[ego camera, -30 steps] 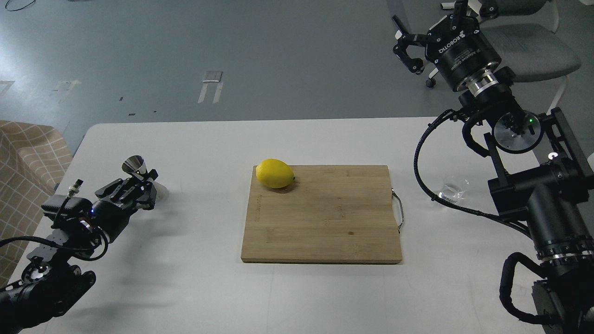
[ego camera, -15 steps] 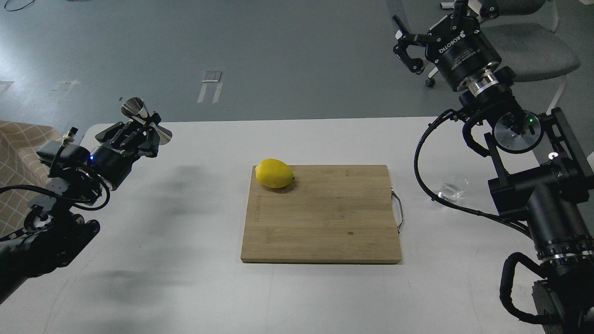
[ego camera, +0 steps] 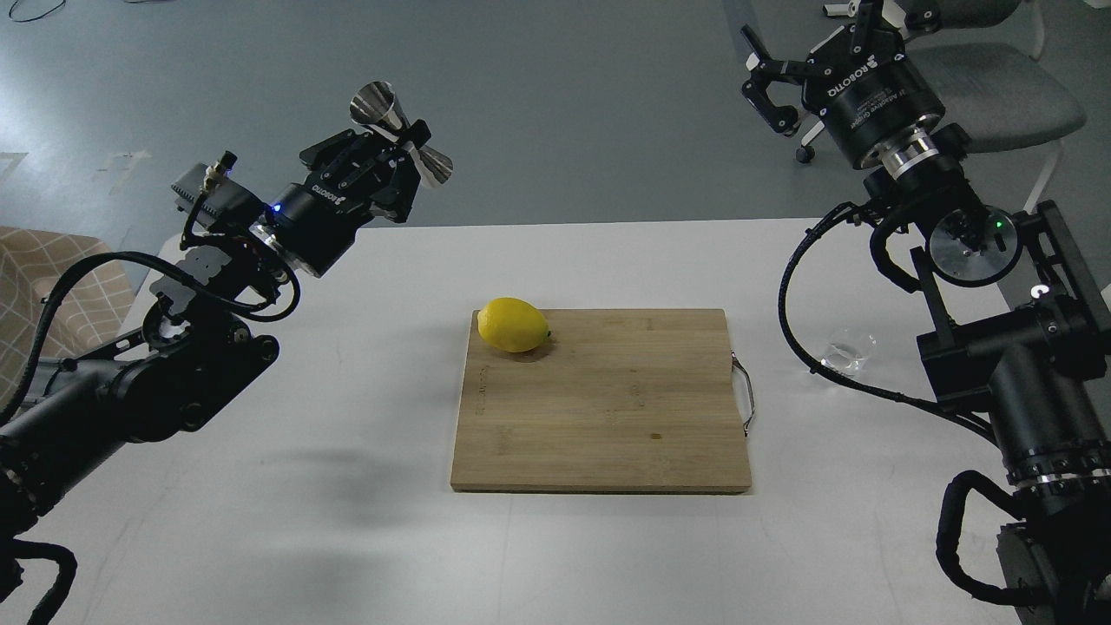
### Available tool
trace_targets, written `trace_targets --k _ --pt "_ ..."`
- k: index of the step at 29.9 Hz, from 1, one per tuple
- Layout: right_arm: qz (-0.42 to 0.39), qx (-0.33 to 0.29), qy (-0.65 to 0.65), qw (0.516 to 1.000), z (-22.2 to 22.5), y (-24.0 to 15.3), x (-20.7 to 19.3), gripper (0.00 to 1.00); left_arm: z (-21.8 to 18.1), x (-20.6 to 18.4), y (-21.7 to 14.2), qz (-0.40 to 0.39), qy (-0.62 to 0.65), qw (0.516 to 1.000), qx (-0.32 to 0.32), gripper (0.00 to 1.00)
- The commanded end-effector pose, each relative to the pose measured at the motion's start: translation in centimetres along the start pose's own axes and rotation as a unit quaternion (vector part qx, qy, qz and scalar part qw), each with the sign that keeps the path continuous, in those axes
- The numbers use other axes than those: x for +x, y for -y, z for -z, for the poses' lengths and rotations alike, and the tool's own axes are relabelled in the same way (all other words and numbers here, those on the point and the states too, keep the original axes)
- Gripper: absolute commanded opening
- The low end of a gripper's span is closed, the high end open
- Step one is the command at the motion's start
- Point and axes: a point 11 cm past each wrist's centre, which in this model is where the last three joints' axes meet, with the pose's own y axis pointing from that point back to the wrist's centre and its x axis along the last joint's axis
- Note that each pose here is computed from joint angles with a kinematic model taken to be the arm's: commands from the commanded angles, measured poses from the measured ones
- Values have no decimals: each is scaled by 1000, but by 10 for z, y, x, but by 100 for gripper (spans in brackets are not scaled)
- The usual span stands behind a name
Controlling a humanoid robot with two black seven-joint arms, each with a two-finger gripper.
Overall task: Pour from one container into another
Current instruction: 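Lift the jigger with the left gripper and carry it over the board, then lower the jigger with the left gripper onto the cutting board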
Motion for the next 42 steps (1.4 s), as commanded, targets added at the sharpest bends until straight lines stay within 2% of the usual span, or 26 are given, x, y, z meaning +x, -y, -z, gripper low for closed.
trace_targets --k 1,13,25,28,33,42 --pt "-1 3 2 1000 2 0 0 100 -35 -4 21 3 -8 999 -53 13" --pt "-3 11 3 1000 7 -1 2 100 -127 -46 56 49 -22 984 -172 13" --pt "-4 14 3 1000 9 -2 3 100 -182 -99 41 122 22 956 -267 13" --pt "-6 18 4 1000 11 -3 4 100 -187 -104 40 128 21 953 -274 13" --pt "-7 17 4 1000 11 -3 5 100 -167 -112 38 144 37 957 -250 13" --pt "-7 17 4 1000 11 -3 5 100 -166 -128 41 162 58 954 -244 13"
